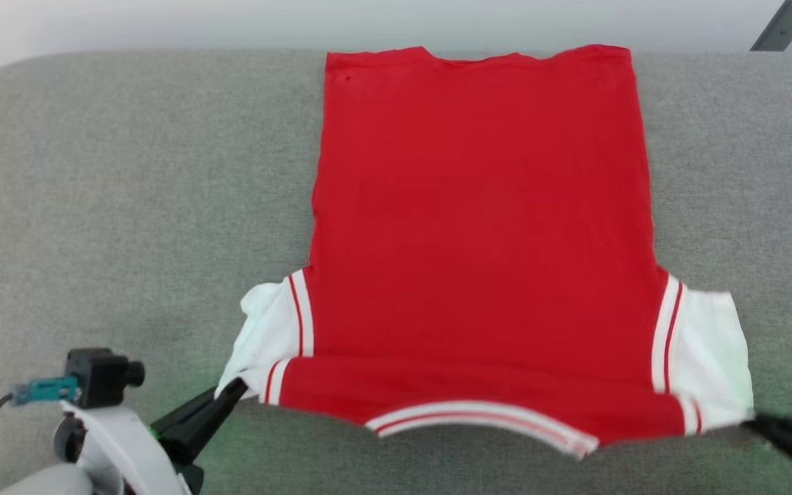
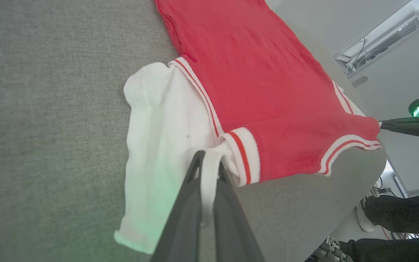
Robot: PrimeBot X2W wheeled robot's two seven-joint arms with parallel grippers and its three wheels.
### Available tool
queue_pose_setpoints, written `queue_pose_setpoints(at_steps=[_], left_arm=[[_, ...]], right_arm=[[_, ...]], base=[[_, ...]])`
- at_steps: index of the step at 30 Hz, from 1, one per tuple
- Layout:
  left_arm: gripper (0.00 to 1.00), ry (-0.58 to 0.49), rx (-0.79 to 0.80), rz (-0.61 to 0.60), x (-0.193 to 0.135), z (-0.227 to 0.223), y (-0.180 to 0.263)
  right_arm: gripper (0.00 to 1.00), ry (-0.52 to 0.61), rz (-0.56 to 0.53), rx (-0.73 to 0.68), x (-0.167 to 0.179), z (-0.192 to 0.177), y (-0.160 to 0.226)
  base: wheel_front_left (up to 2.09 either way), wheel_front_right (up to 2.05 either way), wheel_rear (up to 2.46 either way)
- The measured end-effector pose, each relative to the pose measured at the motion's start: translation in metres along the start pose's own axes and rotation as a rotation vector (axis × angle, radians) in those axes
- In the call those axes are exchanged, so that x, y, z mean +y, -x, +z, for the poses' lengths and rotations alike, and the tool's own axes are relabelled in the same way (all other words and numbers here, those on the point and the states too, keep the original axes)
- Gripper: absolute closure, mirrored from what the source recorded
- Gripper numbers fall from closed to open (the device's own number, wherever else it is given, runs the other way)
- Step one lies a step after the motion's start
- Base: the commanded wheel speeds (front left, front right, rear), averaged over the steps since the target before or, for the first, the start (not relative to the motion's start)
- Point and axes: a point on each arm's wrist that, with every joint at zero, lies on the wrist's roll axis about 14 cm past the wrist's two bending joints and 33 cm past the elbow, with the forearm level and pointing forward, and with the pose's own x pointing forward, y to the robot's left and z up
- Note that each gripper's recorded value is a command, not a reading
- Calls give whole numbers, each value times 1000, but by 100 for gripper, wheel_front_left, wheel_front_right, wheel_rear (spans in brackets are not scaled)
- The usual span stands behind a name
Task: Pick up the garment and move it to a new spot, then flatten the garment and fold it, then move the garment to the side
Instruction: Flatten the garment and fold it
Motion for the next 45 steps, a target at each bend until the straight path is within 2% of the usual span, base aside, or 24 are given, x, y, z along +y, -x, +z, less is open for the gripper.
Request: queue_pose_setpoints(at_steps=[6,13,16,22,27,29,30,31,34,37,45], left_arm=[[100,5,71,8,1,-21,7],[100,36,85,-10,-12,-34,-9],[100,17,134,14,-8,-51,-13],[100,-30,195,50,3,-71,-22],[100,-23,197,54,6,-77,-27],[100,-21,196,52,7,-77,-30],[100,-20,195,50,7,-78,-31],[100,-19,192,48,7,-77,-33],[100,-7,174,40,4,-75,-37],[100,0,167,39,3,-76,-40],[100,-7,133,31,-4,-70,-45]], right_arm=[[100,-45,41,38,18,-20,1],[100,-38,81,63,44,-31,-20],[100,-49,85,95,50,-41,-30],[100,-22,54,113,44,-47,-45],[100,-5,42,104,44,-46,-51],[53,11,32,91,42,-44,-51],[9,11,26,81,41,-43,-51],[0,8,24,74,41,-41,-51],[0,10,3,34,35,-30,-46],[0,34,-66,-15,12,-12,-32],[0,127,-185,-158,-30,69,9]], base=[[0,0,0],[0,0,0],[0,0,0],[0,0,0],[0,0,0],[0,0,0],[0,0,0],[0,0,0],[0,0,0],[0,0,0],[0,0,0]])
